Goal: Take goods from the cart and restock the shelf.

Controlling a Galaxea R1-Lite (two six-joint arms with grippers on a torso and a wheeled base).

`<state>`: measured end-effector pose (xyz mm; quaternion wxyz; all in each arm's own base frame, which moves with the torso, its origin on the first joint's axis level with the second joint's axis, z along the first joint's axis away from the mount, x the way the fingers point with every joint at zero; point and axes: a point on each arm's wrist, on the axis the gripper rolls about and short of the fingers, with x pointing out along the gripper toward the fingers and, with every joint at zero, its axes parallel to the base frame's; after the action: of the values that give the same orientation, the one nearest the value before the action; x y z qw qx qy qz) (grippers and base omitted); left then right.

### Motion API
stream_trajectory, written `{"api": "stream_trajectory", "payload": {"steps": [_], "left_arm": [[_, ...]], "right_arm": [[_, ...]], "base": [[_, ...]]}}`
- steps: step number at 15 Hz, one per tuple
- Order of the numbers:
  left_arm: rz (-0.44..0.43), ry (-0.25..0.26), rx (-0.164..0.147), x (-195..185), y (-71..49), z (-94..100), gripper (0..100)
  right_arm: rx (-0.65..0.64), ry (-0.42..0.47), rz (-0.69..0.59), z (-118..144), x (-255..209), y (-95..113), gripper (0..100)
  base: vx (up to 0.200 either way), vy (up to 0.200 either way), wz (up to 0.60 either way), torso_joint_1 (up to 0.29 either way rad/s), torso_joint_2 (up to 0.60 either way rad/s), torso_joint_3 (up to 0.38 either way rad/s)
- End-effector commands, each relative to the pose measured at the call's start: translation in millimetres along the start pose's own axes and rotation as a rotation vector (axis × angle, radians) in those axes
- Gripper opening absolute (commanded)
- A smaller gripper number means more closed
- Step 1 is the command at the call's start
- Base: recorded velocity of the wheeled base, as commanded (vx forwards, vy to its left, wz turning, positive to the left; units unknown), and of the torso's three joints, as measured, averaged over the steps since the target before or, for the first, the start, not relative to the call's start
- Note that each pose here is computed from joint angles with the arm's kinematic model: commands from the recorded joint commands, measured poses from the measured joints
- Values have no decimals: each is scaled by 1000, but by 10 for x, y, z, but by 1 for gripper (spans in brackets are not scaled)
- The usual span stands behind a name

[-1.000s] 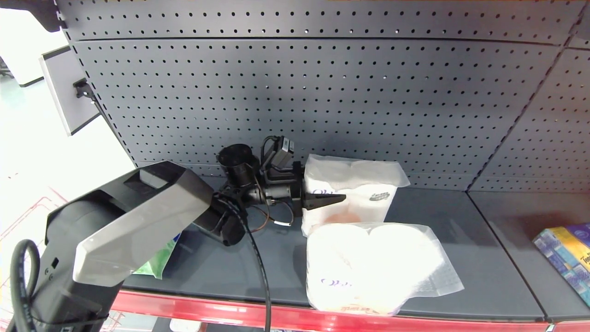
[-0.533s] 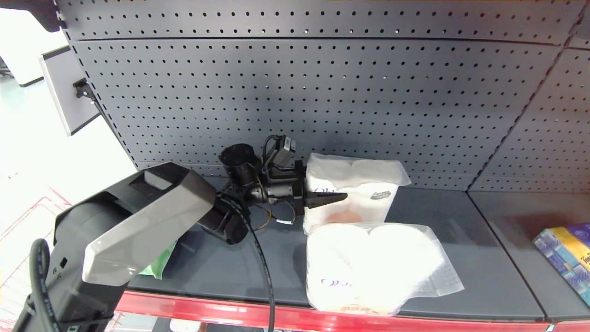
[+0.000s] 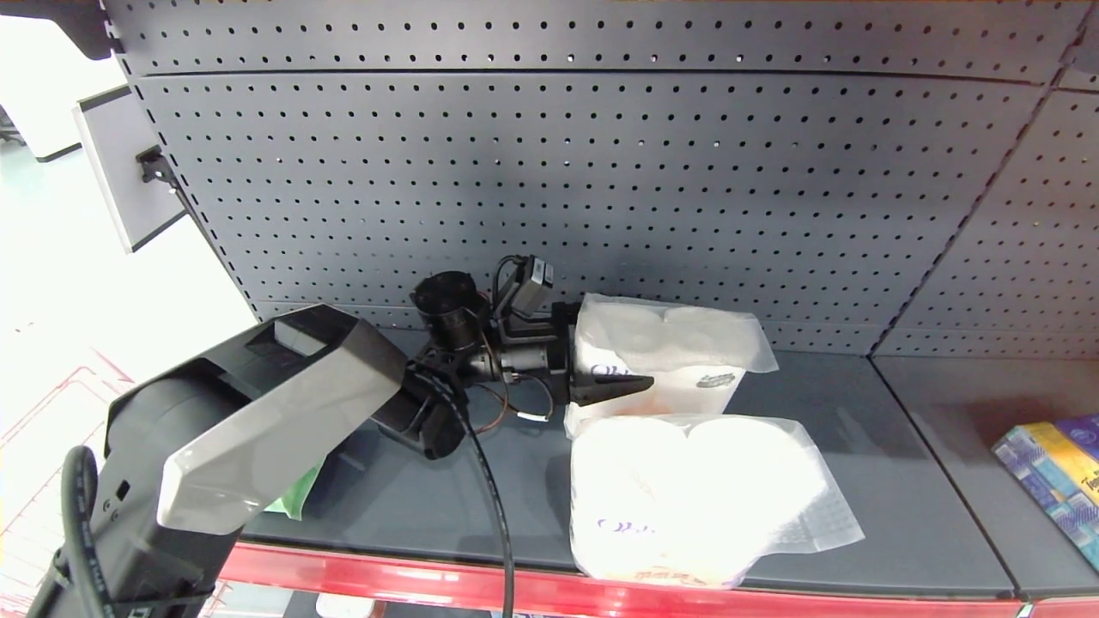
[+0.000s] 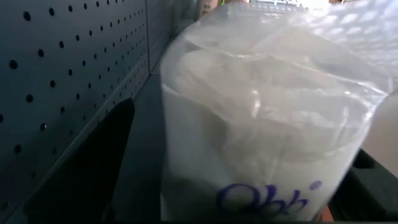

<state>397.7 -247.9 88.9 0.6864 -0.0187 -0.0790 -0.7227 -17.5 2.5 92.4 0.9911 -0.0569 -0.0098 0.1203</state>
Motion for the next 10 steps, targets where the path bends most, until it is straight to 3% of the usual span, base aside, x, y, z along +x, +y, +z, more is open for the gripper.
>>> {"api": "stream_trajectory", "payload": {"steps": [1, 4, 7, 10], "left_arm": [[4, -6, 2, -24, -16, 54, 100], [15, -19, -55, -128, -122, 170, 100], [42, -22, -45, -269, -122, 204, 100], [78, -9, -65, -447, -180, 277, 100]], "right_arm": [[0, 1, 1, 1, 2, 0, 100], [1, 7, 1, -17, 6, 1, 100], [2, 16, 2, -45, 12, 3, 100], [4, 26, 7, -76, 18, 6, 100]], "base": [[0, 0, 0, 0, 0, 0], [0, 0, 0, 0, 0, 0], [0, 0, 0, 0, 0, 0], [0, 0, 0, 0, 0, 0]]}}
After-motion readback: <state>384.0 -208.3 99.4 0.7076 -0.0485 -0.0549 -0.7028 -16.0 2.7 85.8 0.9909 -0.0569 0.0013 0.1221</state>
